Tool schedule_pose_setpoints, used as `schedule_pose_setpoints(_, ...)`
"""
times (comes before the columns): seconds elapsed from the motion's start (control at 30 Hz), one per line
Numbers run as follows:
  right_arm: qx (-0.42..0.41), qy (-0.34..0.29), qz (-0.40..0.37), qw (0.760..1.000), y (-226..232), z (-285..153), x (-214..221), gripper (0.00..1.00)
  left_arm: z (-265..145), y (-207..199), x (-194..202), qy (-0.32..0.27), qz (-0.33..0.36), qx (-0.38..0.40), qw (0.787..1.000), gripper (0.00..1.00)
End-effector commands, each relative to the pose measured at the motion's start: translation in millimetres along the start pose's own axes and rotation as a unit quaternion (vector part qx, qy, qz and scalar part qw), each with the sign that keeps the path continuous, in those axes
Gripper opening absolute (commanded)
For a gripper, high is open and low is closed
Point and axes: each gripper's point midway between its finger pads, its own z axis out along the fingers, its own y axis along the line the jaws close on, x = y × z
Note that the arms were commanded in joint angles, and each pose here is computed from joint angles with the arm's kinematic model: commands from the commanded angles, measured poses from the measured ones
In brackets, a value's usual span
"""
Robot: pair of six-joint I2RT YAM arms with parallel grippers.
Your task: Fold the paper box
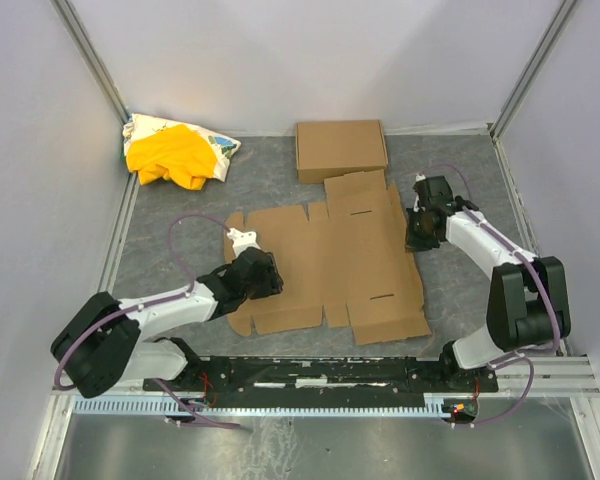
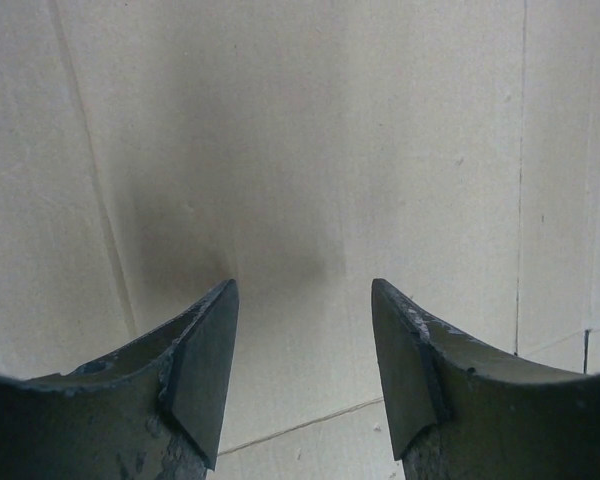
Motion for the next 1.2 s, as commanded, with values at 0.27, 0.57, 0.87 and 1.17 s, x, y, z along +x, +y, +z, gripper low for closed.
schedule_pose_setpoints(0.27, 0.094, -0.149, -0.2, 0.964, 61.4, -116.8, -71.8, 0.02, -55.9, -12.1, 7.8, 0.006, -0.086, 0.074, 0.994, 0.62)
schedule_pose_setpoints(0.57, 0.109, -0.26, -0.356, 0.891, 119.3, -206.5, -102.1, 0.02, -110.8, -36.4, -43.2, -0.066, -0.092, 0.139, 0.984, 0.65)
schedule_pose_setpoints(0.87, 0.137, -0.294, -0.515, 0.793, 165.4, -229.8, -92.5, 0.02, -160.4, -25.7, -92.1, -0.165, -0.071, 0.132, 0.975, 0.69)
schedule_pose_setpoints(1.17, 0.114, -0.243, -0.557, 0.786, 187.1, -174.3, -50.9, 0.02, -186.9, -14.6, -103.6, -0.197, -0.074, 0.134, 0.968, 0.69)
